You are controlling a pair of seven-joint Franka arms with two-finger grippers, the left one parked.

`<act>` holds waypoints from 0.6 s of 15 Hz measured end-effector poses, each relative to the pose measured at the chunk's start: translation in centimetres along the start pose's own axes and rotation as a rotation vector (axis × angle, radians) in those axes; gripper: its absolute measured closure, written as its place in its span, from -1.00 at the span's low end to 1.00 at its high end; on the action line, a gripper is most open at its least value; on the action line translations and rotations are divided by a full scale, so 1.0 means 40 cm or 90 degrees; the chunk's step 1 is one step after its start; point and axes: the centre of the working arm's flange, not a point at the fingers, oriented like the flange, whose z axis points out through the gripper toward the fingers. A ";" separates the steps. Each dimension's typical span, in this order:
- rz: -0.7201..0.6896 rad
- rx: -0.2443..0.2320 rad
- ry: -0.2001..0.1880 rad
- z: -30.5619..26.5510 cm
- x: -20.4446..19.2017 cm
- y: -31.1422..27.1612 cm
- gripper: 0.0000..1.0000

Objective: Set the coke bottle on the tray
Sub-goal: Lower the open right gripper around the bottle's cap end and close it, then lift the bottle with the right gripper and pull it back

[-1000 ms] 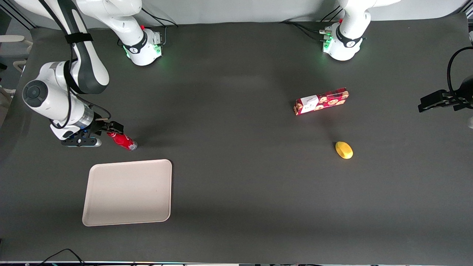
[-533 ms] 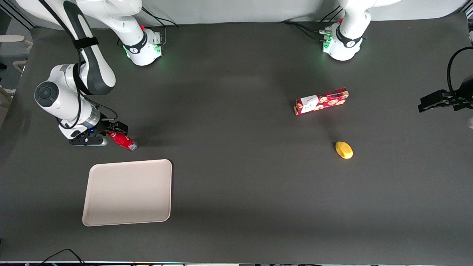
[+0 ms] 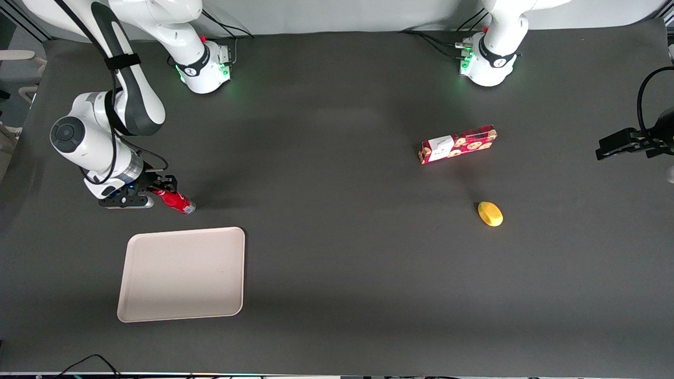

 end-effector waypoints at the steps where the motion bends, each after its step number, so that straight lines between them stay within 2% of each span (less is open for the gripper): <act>1: -0.001 -0.001 0.002 -0.003 0.002 0.000 0.24; 6: -0.001 -0.001 0.006 -0.008 0.006 0.000 0.25; 9: 0.000 -0.001 0.007 -0.066 0.028 0.000 0.25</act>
